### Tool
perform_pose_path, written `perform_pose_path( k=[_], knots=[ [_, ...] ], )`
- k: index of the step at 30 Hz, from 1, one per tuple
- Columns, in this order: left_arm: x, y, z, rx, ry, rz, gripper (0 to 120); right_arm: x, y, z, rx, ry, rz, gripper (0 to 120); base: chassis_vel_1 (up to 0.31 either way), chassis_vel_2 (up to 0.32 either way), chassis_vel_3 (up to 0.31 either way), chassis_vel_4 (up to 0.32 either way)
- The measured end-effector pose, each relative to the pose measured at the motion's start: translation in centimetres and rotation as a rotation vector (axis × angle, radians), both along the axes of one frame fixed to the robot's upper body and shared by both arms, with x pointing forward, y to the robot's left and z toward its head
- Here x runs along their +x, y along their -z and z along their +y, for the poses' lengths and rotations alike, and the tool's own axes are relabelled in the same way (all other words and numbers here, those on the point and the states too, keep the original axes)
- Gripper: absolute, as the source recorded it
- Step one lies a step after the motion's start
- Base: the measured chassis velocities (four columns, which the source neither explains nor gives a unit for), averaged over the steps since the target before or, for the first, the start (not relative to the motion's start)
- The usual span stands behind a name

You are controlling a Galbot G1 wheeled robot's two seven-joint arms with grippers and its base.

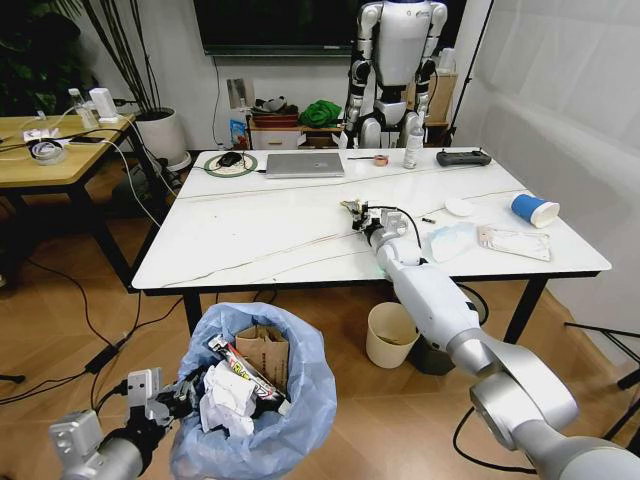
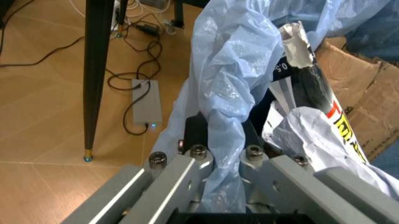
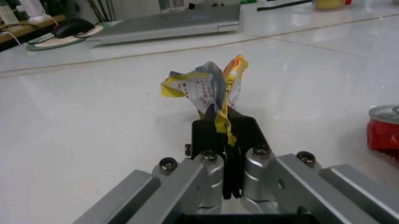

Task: Pick up the trash bin and place the trash from the table into it.

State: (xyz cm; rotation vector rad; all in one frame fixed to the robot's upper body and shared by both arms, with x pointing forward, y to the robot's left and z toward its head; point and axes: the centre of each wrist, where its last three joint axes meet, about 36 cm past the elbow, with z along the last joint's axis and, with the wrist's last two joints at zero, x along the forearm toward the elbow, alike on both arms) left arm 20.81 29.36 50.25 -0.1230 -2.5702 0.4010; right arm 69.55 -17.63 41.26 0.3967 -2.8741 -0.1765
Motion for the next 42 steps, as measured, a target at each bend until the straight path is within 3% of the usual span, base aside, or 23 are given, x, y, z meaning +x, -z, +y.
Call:
perform_pose_path(
  k=[5,9,11,15,21,26,30,36,42],
  knots=[
    [0.1,0.0,-0.1,-0.005,0.002,0.002,0,-2.0,-0.9,-0.4,0.059,-0.043,-0.019,0,0.000,0.000,0.000,0.000],
    [-0.1,0.3,-0.4,-0.013,0.009,0.016,0,-6.8,-3.6,-1.3,0.212,-0.213,-0.080,0,0.000,0.000,0.000,0.000],
    [0.0,0.4,-0.4,-0.013,0.012,0.018,0,-9.4,-5.1,-3.1,0.229,-0.303,-0.118,0,0.000,0.000,0.000,0.000],
    [0.1,0.4,-0.4,-0.015,0.018,0.015,0,-13.5,-7.7,-3.8,0.247,-0.451,-0.178,0,0.000,0.000,0.000,0.000],
    [0.2,0.1,-0.4,-0.018,0.018,0.006,0,-20.1,-10.7,-0.8,0.317,-0.721,-0.227,0,0.000,0.000,0.000,0.000],
    [0.1,-0.2,-0.5,-0.020,0.016,0.003,0,-25.7,-9.7,2.6,0.298,-0.982,-0.196,0,0.000,0.000,0.000,0.000],
    [0.1,-0.3,-0.5,-0.021,0.013,-0.001,0,-28.5,-8.6,3.3,0.267,-1.104,-0.174,0,0.000,0.000,0.000,0.000],
    [0.1,-0.3,-0.5,-0.027,0.007,-0.003,0,-30.5,-7.9,3.5,0.236,-1.157,-0.180,0,0.000,0.000,0.000,0.000],
    [0.0,-0.3,-0.6,-0.029,0.005,-0.001,0,-29.5,-6.8,2.5,0.182,-1.113,-0.192,19,0.000,0.000,0.000,0.000]
  ],
)
